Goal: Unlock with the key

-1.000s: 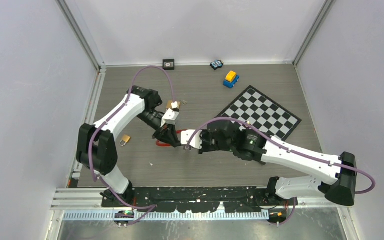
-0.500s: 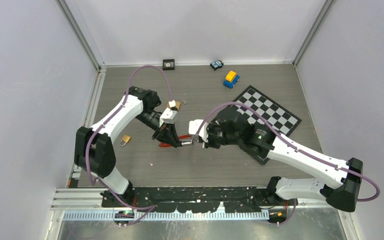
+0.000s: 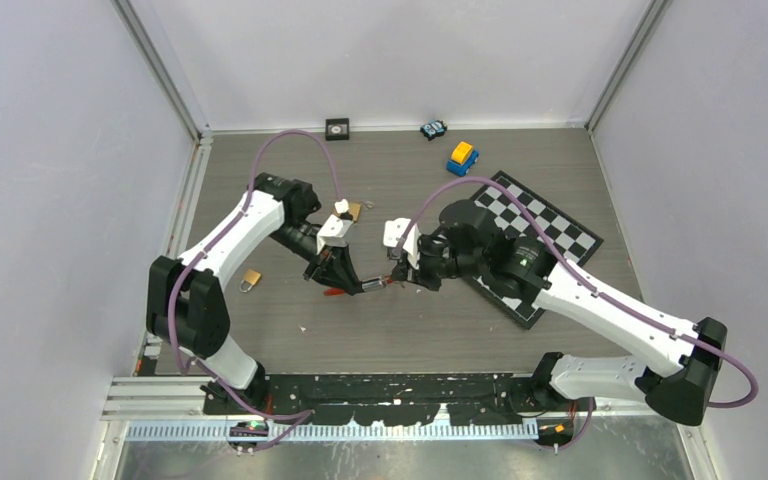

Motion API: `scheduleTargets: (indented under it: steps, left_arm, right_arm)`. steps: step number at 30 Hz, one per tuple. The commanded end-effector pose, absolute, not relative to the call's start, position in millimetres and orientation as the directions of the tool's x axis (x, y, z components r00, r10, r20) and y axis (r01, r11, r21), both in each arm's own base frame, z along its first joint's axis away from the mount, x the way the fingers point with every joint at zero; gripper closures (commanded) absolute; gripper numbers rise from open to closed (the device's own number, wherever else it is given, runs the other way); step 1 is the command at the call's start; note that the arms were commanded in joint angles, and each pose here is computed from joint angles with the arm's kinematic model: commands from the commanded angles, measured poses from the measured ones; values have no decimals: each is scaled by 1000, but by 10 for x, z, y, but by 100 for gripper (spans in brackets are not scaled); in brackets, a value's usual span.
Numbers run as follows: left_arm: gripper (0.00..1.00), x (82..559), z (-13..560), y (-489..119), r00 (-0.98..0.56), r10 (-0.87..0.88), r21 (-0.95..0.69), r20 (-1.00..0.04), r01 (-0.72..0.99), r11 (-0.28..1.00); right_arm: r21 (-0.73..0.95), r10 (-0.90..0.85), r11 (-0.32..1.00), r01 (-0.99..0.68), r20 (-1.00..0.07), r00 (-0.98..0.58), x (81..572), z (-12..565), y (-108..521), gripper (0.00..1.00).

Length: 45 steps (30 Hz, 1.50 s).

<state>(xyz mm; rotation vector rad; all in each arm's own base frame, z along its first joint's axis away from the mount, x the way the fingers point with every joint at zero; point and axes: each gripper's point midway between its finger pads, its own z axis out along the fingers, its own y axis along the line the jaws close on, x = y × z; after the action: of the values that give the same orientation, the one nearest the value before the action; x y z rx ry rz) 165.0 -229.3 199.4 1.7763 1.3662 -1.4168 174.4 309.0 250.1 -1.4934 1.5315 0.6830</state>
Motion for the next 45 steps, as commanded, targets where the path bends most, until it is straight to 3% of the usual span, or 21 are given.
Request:
scheduleTargets:
  steps: [1, 11, 24, 45]
  left_arm:
    - [100, 1279, 2617, -2406, -251, 242, -331, -937, 861, -386]
    - [100, 1406, 2650, -2441, -306, 237, -376, -922, 853, -361]
    - [100, 1686, 2769, -2409, -365, 158, -396, -918, 870, -295]
    - [100, 1803, 2789, -2441, -394, 166, -426, -904, 858, -286]
  right_arm:
    - [-201, -379, 172, -964, -917, 124, 1924, 2868, 3354, 99]
    - [-221, -433, 218, -950, -895, 109, 2084, 2798, 3385, 99]
    - [-273, -481, 164, -948, -861, 165, 2009, 2718, 3425, 99]
    - [-151, -479, 206, -967, -877, 35, 2080, 2690, 3662, 99]
